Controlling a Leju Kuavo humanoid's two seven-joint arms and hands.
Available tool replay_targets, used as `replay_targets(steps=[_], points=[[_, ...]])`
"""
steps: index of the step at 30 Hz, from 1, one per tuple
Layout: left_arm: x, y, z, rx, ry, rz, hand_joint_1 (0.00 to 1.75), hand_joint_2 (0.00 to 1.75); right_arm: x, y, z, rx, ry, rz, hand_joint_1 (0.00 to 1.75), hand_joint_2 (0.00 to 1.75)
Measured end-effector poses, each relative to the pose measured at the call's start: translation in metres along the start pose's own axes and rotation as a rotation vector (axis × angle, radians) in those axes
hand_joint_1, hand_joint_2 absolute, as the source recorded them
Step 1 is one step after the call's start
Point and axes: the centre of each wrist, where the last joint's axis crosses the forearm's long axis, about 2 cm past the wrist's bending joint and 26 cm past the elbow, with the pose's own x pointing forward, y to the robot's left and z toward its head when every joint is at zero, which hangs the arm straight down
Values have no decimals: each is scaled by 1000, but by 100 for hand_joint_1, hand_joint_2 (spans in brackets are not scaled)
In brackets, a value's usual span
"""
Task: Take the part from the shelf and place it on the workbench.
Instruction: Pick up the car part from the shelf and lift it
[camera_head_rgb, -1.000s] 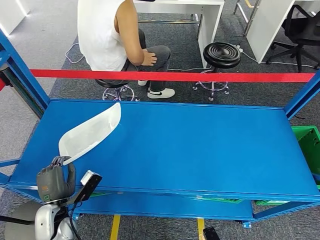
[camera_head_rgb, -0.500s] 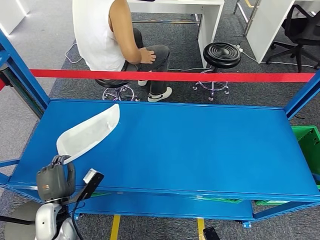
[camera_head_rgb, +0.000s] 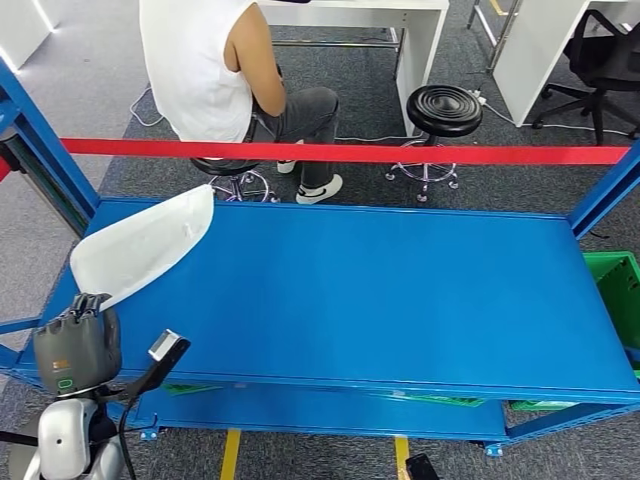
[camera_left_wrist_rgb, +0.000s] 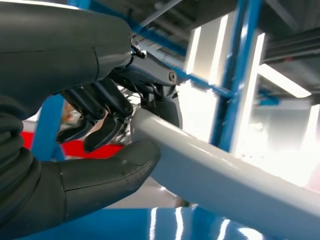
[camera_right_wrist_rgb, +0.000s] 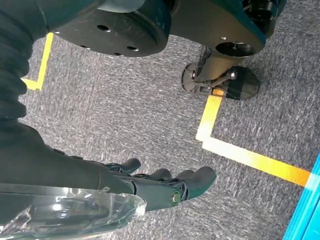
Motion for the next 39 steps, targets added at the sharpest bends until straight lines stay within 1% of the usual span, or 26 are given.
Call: replay_targets(steps=[4, 11, 21, 26, 39], points=[[-3, 2, -1, 11, -33, -12, 175, 175, 0, 0, 0, 1, -1, 2, 0, 175], [3, 2, -4, 19, -9, -7, 175, 175, 0, 0, 0, 0, 0, -1, 0, 175], [7, 0, -4, 15, -27, -5, 175, 175, 0, 0, 0, 1, 0, 1, 0, 175], [8, -2, -4, 10, -61, -13, 175, 175, 0, 0, 0, 2, 1, 2, 0, 175], [15, -4, -3, 6, -80, -9, 175, 175, -1, 0, 0, 6, -3, -3, 0, 175]])
